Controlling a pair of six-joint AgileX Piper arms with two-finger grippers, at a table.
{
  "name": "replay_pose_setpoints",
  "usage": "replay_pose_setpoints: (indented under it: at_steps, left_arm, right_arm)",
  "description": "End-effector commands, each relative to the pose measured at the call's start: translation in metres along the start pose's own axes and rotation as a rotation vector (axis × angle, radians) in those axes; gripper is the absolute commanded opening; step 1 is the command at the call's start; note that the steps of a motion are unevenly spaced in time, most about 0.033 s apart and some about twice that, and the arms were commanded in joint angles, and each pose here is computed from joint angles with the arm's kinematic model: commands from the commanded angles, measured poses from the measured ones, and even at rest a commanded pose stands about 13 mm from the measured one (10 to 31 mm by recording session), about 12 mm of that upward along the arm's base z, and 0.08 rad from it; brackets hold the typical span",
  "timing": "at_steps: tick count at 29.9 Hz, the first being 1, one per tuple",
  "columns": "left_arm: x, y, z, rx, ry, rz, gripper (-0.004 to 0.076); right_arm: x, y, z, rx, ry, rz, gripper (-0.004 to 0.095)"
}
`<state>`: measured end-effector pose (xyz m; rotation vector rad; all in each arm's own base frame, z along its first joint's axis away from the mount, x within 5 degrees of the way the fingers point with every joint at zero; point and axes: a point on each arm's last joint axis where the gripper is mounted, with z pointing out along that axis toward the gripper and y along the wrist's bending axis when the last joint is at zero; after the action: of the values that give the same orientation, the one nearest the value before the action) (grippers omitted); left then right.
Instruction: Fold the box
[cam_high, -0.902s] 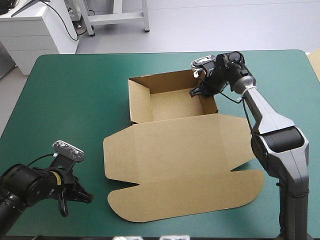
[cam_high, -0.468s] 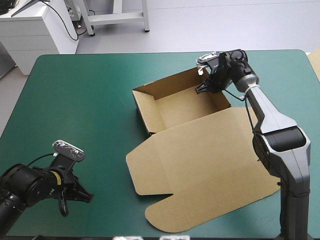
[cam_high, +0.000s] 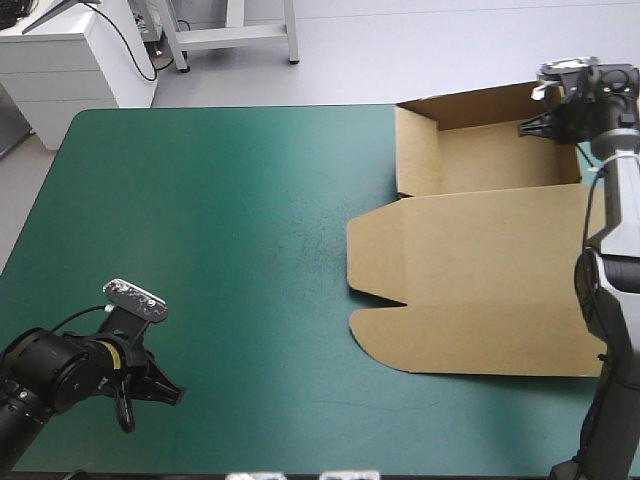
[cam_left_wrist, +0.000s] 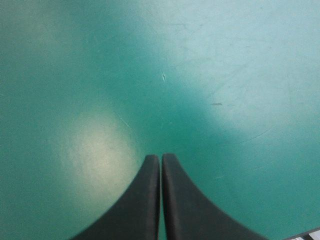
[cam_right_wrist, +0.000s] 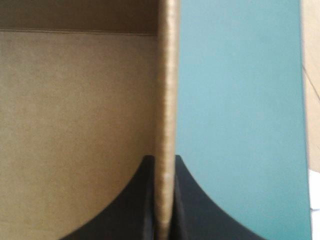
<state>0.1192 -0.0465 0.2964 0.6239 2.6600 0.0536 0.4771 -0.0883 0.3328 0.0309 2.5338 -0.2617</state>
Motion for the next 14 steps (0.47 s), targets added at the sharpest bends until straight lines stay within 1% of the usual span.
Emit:
replay_pose_setpoints:
  at_steps: [1, 3, 7, 13, 14]
  left_arm:
    - [-0.005, 0.003, -0.007, -0.026, -0.06, 0.006, -0.0008]
    - [-0.005, 0.003, -0.007, -0.033, -0.06, 0.008, -0.0008]
    - [-0.006, 0.004, -0.007, -0.043, -0.063, 0.013, -0.0008]
    - [-0.006, 0.005, -0.007, -0.049, -0.068, 0.018, -0.0008]
    - [-0.006, 0.005, -0.007, -0.057, -0.068, 0.019, -0.0008]
  right_arm:
    - [-0.003, -0.047, -0.044, 0.084, -0.102, 0.089, -0.0021]
    - [0.004, -0.071, -0.043, 0.115, -0.087, 0.13, -0.0021]
    - [0.016, -0.104, -0.043, 0.16, -0.071, 0.188, -0.0021]
    - [0.033, -0.142, -0.045, 0.213, -0.045, 0.256, -0.0021]
    - [0.035, -0.149, -0.046, 0.233, -0.042, 0.269, -0.0019]
